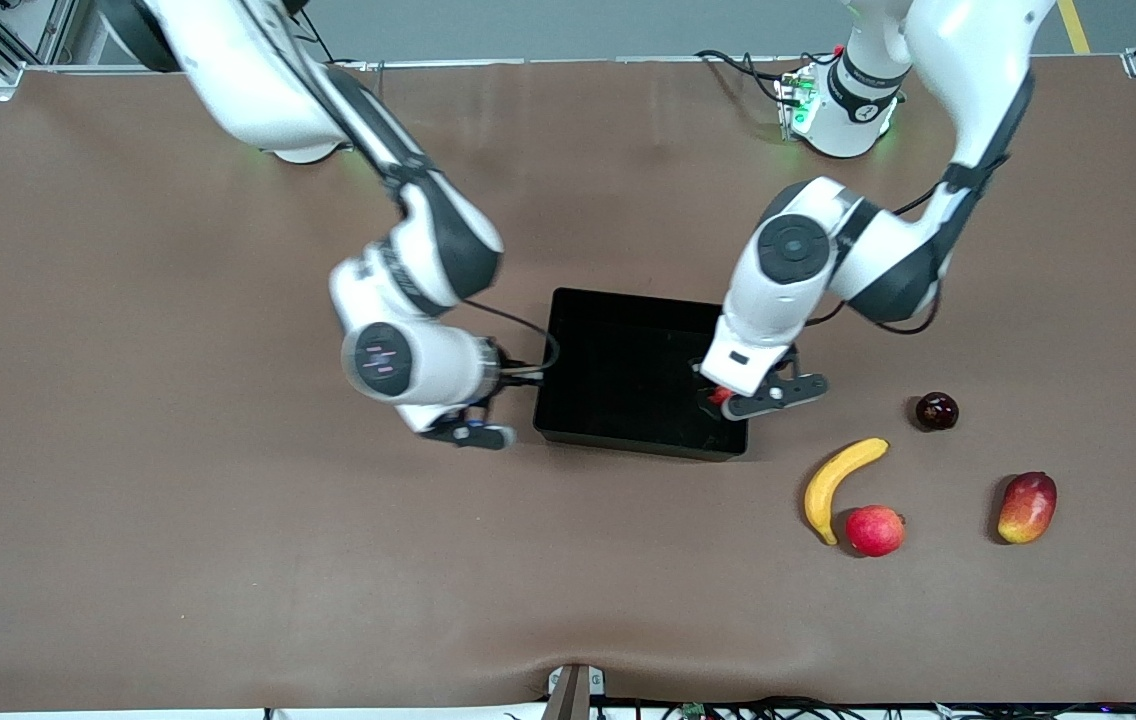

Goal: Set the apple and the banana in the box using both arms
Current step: 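Lower the apple into the tray with the left gripper while the right gripper withdraws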

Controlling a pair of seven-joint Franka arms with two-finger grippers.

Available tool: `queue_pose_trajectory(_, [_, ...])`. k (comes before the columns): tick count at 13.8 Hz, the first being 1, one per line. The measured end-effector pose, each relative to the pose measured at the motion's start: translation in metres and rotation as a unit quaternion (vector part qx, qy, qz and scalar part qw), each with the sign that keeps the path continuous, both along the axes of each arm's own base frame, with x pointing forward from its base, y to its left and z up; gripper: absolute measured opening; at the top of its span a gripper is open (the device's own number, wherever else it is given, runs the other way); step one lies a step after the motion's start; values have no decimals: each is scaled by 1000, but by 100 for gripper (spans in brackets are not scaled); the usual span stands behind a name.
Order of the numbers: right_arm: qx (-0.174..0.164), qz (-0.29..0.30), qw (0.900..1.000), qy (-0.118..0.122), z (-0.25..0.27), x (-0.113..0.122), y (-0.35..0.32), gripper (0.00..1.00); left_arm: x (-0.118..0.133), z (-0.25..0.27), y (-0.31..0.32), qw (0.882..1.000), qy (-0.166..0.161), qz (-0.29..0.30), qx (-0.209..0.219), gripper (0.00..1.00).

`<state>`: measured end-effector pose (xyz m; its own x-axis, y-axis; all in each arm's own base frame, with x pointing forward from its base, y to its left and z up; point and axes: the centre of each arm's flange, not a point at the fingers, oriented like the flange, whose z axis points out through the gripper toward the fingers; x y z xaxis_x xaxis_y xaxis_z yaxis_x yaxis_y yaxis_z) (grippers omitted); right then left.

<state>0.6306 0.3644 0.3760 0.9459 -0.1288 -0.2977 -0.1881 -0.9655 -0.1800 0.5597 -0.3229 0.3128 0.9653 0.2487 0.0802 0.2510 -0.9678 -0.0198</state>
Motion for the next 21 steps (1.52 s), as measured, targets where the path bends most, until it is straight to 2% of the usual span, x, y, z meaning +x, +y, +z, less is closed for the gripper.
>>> queue_pose_trajectory(2, [-13, 13, 1000, -11, 66, 20, -60, 93, -8, -25, -16, 1000, -2, 6, 9, 71])
queue_pose_trajectory(3, [-11, 25, 1000, -15, 90, 27, -93, 100, -11, -37, -21, 1000, -4, 10, 17, 71])
queue_pose_trajectory(5, [-10, 55, 998, -22, 126, 36, -167, 100, -17, -60, -27, 1000, 2, 18, 26, 71])
queue_pose_trajectory(8, [-30, 101, 993, -55, 171, 37, -276, 100, -22, -86, -28, 999, 22, 20, 30, 71])
queue_pose_trajectory(10, [-44, 101, 992, -66, 204, 25, -329, 100, -23, -98, -27, 999, 32, 21, 30, 71])
queue_pose_trajectory(11, [-46, 95, 991, -79, 227, 15, -355, 100, -22, -97, -26, 999, 32, 22, 30, 71])
queue_pose_trajectory(13, [-56, 104, 987, -104, 276, -15, -399, 100, -21, -97, -26, 999, 31, 23, 30, 71])
queue_pose_trajectory(14, [-61, 111, 986, -109, 292, -32, -415, 100, -20, -98, -24, 999, 32, 24, 30, 76])
queue_pose_trajectory(16, [-62, 111, 986, -104, 299, -58, -439, 100, -16, -98, -21, 999, 31, 29, 29, 96])
queue_pose_trajectory(17, [-63, 109, 987, -102, 294, -66, -442, 100, -12, -94, -19, 999, 27, 31, 27, 100])
queue_pose_trajectory(21, [-65, 135, 983, -108, 276, -86, -409, 100, 10, -36, -18, 998, 5, 48, 45, 100])
